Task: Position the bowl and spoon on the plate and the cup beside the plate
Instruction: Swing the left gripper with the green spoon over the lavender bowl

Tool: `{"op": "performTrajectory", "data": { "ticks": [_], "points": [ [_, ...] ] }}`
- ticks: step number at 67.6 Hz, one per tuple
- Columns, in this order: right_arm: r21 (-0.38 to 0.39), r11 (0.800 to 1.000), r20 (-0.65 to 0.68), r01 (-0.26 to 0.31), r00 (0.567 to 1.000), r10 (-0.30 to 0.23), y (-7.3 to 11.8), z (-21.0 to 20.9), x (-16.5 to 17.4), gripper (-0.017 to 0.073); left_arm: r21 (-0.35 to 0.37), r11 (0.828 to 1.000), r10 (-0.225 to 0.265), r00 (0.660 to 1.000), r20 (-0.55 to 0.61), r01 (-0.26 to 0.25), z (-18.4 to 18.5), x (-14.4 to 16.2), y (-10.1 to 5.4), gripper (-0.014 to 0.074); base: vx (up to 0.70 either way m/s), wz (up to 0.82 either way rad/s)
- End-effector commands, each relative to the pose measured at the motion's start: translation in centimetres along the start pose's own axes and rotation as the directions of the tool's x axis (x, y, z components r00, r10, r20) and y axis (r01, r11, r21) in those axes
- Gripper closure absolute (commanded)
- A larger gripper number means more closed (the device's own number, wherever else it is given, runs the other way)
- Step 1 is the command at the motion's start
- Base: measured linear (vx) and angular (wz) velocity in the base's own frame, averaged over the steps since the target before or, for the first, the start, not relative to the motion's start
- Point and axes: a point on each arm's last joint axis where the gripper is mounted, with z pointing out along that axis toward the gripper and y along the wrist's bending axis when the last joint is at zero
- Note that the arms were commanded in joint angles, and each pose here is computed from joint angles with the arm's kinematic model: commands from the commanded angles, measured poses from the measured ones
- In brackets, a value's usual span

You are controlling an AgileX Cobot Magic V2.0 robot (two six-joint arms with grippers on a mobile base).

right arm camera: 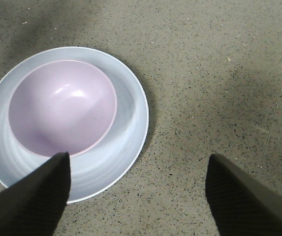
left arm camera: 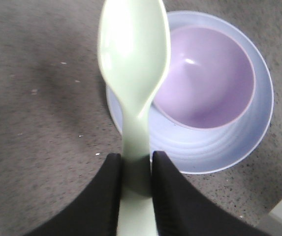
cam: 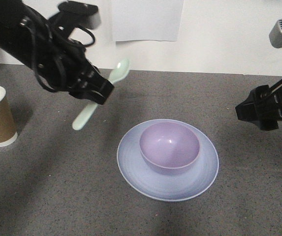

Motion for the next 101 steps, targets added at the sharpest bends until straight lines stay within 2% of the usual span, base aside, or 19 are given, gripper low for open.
{"op": "performTrajectory", "data": {
  "ticks": [1, 14, 24, 34, 51, 82, 101],
  "points": [
    [0.006, 1.000, 0.095, -0.002, 0.995, 0.001, -0.1, -1.3, -0.9, 0.0003, 0.032, 0.998, 0.052, 0.998, 0.027, -0.053, 0.1, -0.7, -1.8, 0.0601, 0.00, 0.00],
    [0.006, 1.000, 0.096, -0.003, 0.995, 0.002, -0.1, -1.3, -0.9, 0.0003, 0.078, 0.989, 0.129, 0.990, -0.058, -0.124, 4.3, -1.1, -3.7, 0.0601, 0.00, 0.00],
    [0.005, 1.000, 0.096, -0.006, 0.995, 0.005, -0.1, -1.3, -0.9, 0.0003, 0.094, 0.980, 0.178, 0.983, -0.045, -0.173, 6.1, -1.5, -5.0, 0.0601, 0.00, 0.00],
    [0.005, 1.000, 0.096, -0.006, 0.995, 0.005, -0.1, -1.3, -0.9, 0.0003, 0.103, 0.975, 0.200, 0.979, -0.038, -0.195, 7.0, -2.3, -5.8, 0.0601, 0.00, 0.00],
    [0.001, 1.000, 0.096, -0.008, 0.995, 0.007, -0.1, -1.3, -0.9, 0.0003, 0.122, 0.972, 0.210, 0.975, -0.078, -0.200, 8.6, -3.4, -6.2, 0.0601, 0.00, 0.00],
    [0.001, 1.000, 0.095, -0.007, 0.995, 0.007, -0.1, -1.3, -0.9, 0.0003, 0.128, 0.975, 0.200, 0.971, -0.131, -0.183, 11.1, -3.2, -5.8, 0.0594, 0.00, 0.00],
    [0.001, 1.000, 0.095, -0.007, 0.995, 0.007, -0.1, -1.3, -0.9, 0.0003, 0.126, 0.978, 0.183, 0.974, -0.133, -0.167, 11.1, -3.2, -5.8, 0.0531, 0.00, 0.00]
  ]
}}
